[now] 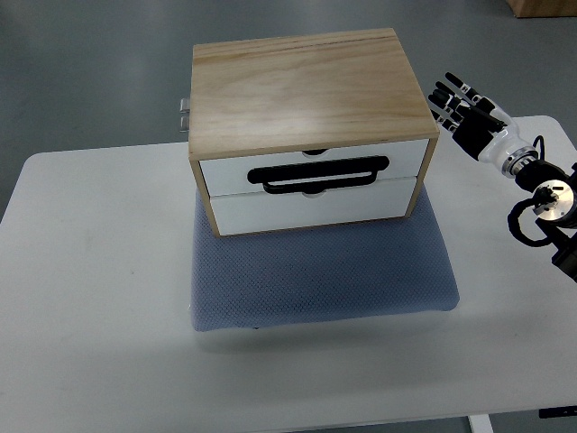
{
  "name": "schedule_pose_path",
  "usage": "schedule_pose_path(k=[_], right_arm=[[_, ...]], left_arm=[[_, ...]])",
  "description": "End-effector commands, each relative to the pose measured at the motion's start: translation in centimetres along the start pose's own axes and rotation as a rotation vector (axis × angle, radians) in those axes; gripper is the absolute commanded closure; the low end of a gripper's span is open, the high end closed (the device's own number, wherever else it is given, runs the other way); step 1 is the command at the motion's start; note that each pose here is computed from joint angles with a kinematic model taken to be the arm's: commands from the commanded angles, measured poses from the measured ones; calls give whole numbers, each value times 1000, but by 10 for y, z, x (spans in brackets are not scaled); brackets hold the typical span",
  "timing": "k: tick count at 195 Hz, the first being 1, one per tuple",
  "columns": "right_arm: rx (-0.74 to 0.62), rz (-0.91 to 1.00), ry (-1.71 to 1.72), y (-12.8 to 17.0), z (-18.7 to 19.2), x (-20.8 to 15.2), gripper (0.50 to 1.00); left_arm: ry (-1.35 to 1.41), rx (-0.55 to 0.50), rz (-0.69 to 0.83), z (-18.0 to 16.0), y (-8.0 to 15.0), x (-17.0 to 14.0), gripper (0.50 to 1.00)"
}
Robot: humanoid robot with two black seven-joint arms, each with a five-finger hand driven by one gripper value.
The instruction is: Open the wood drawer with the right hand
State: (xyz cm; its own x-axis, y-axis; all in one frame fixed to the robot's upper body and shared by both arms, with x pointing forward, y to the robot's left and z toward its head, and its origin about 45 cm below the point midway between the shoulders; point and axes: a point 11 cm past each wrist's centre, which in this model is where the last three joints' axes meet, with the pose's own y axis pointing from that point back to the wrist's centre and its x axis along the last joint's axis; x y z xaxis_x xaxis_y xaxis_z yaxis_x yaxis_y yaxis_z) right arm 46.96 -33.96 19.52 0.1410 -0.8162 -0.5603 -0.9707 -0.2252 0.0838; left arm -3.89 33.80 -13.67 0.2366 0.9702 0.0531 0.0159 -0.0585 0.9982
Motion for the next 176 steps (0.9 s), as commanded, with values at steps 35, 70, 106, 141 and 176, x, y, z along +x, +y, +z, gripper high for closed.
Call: schedule_pose_path(k=[35,70,106,141,176], right_arm=[[0,1,-3,0,1,0,556],[0,1,-2,1,1,1,556],[8,8,9,4,-7,7,556],[24,13,27,9,-21,15,556],[35,-20,34,11,-30,14,556]], left_arm=[[-1,8,1,-5,0,0,500],[1,3,-7,-2,0,-3,500],[-6,-4,4,3,0,2,500],[-1,-7,-1,4,0,0,500],[-3,-5,3,3,0,1,500]])
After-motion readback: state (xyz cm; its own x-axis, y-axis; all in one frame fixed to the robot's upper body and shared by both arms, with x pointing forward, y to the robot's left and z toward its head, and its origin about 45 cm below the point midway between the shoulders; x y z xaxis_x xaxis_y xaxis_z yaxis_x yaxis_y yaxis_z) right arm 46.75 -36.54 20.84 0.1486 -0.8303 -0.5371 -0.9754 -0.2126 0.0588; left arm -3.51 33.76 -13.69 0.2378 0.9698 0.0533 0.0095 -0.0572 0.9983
